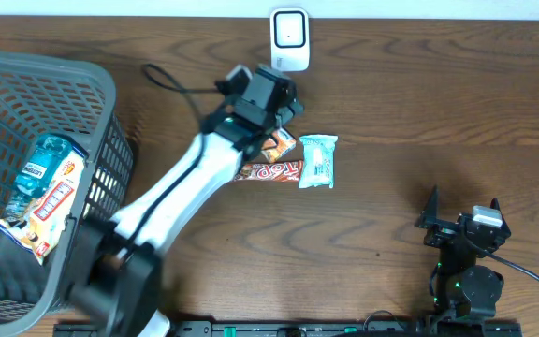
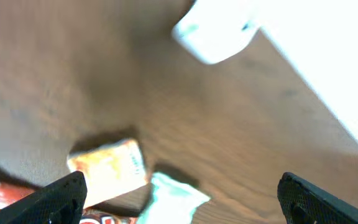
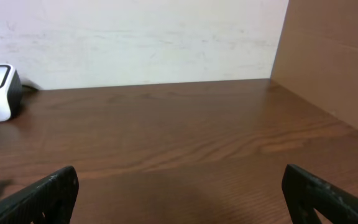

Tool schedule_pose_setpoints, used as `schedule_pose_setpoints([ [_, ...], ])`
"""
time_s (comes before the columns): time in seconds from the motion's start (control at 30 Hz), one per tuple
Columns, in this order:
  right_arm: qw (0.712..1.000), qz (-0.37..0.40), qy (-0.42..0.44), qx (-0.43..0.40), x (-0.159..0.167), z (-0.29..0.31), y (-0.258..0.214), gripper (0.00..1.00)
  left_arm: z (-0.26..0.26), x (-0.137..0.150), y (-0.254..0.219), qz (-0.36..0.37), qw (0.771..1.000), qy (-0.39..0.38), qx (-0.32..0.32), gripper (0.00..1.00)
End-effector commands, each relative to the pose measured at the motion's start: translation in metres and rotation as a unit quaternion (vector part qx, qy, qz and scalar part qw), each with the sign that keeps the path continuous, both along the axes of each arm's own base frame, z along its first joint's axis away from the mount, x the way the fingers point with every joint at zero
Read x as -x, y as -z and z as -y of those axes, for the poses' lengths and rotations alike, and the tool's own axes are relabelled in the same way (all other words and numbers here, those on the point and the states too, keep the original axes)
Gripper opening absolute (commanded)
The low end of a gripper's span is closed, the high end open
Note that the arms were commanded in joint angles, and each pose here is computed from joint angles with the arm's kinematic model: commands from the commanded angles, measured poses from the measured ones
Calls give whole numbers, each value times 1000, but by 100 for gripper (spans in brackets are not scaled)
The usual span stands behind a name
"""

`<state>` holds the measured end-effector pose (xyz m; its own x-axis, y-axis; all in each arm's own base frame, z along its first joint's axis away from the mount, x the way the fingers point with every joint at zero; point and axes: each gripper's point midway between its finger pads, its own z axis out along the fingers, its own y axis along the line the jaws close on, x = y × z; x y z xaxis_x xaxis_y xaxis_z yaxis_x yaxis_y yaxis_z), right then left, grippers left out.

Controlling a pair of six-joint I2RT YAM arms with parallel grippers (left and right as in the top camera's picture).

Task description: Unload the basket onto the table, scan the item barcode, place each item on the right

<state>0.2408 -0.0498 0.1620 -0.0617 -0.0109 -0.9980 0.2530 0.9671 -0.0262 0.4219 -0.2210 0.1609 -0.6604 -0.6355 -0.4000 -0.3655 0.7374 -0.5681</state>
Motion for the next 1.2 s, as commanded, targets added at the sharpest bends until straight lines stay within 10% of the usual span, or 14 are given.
schedule_pose_setpoints([
  [0.0, 1000, -2, 0, 8, 0, 0, 1, 99, -27, 1, -66, 99, 992, 34, -72, 98],
  [0.43, 1000, -2, 0, 7, 0, 0, 1, 99, -242, 72, -217, 210, 954, -188, -105, 98],
  [0.8, 1000, -2, 0, 7, 0, 0, 1, 99, -397, 215, -110, -51, 776, -628, -25, 98],
  [1.17, 1000, -2, 0, 7, 0, 0, 1, 99, -412, 192, -13, -209, 697, -684, 49, 98],
])
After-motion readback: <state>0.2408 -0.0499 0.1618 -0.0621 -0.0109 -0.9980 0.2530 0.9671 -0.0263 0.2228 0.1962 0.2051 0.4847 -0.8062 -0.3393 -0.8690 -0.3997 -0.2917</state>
